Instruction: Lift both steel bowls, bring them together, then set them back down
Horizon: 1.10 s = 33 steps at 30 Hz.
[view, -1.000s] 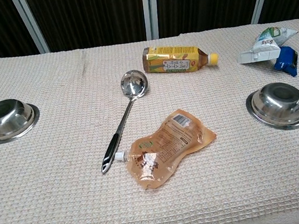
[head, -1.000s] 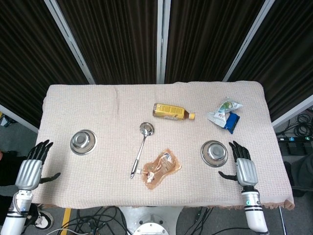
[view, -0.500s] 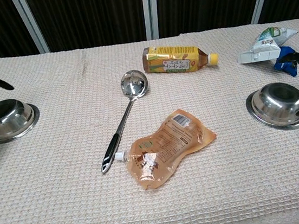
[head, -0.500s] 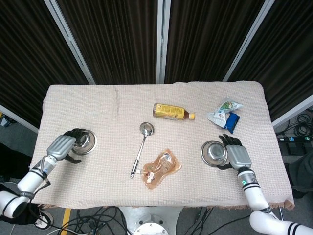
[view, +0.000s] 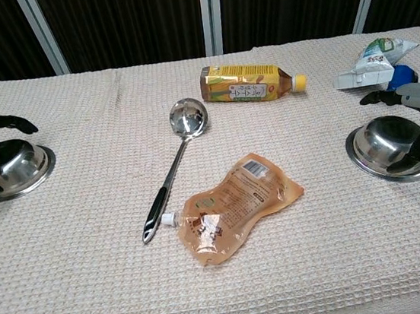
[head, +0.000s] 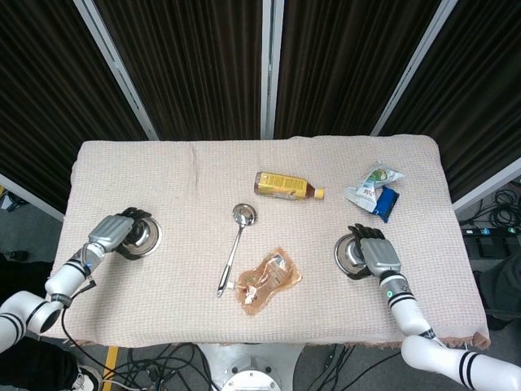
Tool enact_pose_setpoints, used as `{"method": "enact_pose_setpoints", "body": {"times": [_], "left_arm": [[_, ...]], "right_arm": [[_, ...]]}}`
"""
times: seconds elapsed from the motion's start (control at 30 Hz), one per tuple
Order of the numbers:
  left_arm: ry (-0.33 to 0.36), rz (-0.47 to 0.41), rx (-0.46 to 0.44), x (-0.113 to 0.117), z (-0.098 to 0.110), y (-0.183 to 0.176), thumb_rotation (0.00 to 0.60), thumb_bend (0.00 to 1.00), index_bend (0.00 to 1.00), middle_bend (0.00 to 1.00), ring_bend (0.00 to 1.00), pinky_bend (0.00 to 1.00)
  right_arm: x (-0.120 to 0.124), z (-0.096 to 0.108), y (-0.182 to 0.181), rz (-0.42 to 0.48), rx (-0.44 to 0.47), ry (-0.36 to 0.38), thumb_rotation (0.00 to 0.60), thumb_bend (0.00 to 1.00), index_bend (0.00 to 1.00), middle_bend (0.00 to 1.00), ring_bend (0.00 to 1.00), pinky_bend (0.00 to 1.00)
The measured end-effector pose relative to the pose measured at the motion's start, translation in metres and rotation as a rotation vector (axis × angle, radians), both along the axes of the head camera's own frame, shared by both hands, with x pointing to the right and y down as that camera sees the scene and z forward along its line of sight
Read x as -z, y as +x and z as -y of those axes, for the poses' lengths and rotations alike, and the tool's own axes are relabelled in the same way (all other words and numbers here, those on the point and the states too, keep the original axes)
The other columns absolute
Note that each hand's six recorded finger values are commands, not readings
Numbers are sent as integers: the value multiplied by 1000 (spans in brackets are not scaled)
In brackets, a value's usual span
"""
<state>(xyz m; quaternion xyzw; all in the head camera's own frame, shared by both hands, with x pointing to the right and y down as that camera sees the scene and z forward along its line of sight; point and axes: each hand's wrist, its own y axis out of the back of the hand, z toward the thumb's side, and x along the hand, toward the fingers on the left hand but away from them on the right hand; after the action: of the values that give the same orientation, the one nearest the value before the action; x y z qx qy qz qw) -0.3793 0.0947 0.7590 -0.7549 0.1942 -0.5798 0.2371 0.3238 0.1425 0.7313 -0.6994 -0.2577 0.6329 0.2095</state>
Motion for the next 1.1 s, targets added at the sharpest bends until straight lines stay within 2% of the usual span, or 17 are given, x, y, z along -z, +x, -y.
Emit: {"method": "enact_pose_setpoints", "body": {"times": [0.17,0.23,0.4,0.43,0.57,0.67,0.73,0.87,0.93,1.0,1.07,1.1], "left_arm": [[-26,2,14,-12,-2,0,600,0,216,168,110,322],[-31,5,14,-16,-3,-1,600,0,241,200,142,352],[-23,-3,20,-22,-6,-2,600,5,314,273,226,440],[-16,-5,20,-22,-6,-2,600,11,329,291,243,456],[37,-30,26,-17,-4,-1,600,47,399,394,330,536],[113,-76,43,-3,6,2,600,52,408,408,357,553],[191,-132,70,12,14,6,600,52,413,409,370,562],[376,-306,173,51,26,20,600,48,421,409,372,562],[460,-445,262,75,25,31,600,48,425,409,371,561],[501,-597,359,95,19,45,600,48,430,411,371,560],[512,-727,440,109,12,58,600,47,434,412,372,560],[508,-809,487,117,7,68,600,48,436,412,372,560]], "right_arm": [[-8,1,0,-6,-7,-15,600,43,0,23,0,104],[-11,0,-1,-7,-7,-20,600,58,31,77,27,162],[-16,2,-3,-21,-21,13,600,115,353,312,264,407],[-17,2,-4,-24,-24,26,600,124,390,339,292,433],[-14,6,-7,-25,-27,83,600,168,541,442,397,526],[-4,12,-6,-2,-50,155,600,185,569,462,420,547],[7,18,-6,37,-83,217,600,185,571,463,422,548],[27,28,-10,178,-185,348,600,185,571,458,420,548],[34,33,-15,299,-265,410,600,187,571,457,419,548],[38,35,-23,449,-357,450,600,198,570,457,420,548],[38,36,-33,596,-441,459,600,224,570,458,421,548],[37,37,-41,699,-496,453,600,236,570,458,421,548]]}}
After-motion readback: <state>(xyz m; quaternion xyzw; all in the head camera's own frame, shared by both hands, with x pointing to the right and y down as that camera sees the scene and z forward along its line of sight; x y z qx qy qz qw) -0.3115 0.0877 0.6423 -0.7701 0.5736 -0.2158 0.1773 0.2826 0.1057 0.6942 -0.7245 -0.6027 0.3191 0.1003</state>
